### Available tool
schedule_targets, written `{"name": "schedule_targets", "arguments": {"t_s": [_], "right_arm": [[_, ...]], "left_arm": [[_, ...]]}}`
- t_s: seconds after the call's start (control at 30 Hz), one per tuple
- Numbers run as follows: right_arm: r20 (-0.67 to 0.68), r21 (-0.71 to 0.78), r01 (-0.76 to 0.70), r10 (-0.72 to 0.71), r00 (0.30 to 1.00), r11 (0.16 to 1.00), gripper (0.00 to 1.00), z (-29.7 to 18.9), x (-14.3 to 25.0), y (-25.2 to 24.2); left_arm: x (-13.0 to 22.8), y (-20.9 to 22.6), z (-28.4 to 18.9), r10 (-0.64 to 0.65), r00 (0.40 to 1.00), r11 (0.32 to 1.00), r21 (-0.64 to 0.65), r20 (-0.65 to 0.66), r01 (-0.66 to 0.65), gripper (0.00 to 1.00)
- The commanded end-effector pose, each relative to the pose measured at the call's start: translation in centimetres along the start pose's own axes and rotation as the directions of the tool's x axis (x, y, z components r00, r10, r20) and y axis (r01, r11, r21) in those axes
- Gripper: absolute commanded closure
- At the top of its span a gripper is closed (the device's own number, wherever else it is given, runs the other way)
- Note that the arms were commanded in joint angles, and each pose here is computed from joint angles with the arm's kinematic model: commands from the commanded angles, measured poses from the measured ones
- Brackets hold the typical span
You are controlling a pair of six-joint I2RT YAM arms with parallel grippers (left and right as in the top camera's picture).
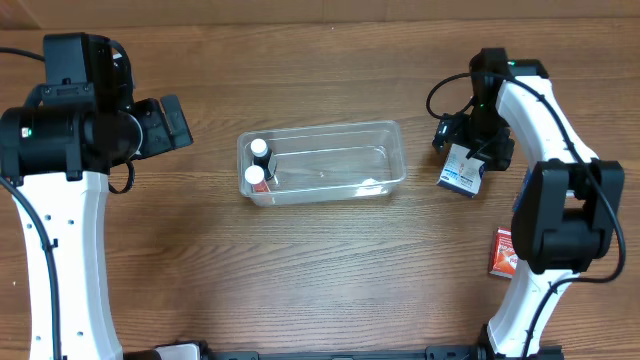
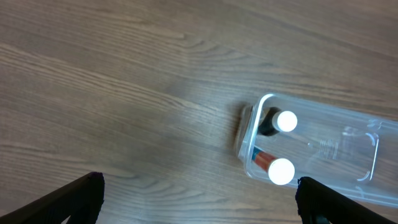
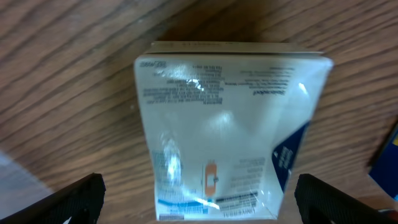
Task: Pack container
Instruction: 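Grasp the white medicine box with the right gripper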
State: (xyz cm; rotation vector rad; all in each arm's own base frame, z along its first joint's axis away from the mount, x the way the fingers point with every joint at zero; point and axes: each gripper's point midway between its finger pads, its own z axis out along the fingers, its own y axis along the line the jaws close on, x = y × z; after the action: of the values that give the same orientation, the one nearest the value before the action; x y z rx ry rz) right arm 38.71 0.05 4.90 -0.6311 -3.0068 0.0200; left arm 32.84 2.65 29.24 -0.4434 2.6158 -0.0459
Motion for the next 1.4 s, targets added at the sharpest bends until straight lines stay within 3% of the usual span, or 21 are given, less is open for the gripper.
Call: {"name": "schedule_targets", "arguments": {"t_s": [0.0, 0.33, 1.37], "right_arm": [[0.042, 0.022, -0.034, 0.033, 0.999, 0.999, 0.0, -0.5, -1.1, -0.4], [0.05, 0.072, 0.004, -0.008, 0.999, 0.997, 0.0, -0.5, -1.1, -1.2], [0.1, 0.022, 0.057, -0.059, 0.993, 0.998, 0.0, 3.4, -2.1, -0.2]], "left_arm": [[0.3, 0.0, 0.8, 0.009, 0.999, 1.0, 0.002, -0.035, -0.009, 0.0], [0.4, 0.0, 0.9, 0.009, 0.999, 1.0, 0.001, -0.042, -0.009, 0.0], [0.8, -0.3, 0.9, 0.008, 0.998, 1.0, 0.019, -0.059, -0.007, 0.0]]}}
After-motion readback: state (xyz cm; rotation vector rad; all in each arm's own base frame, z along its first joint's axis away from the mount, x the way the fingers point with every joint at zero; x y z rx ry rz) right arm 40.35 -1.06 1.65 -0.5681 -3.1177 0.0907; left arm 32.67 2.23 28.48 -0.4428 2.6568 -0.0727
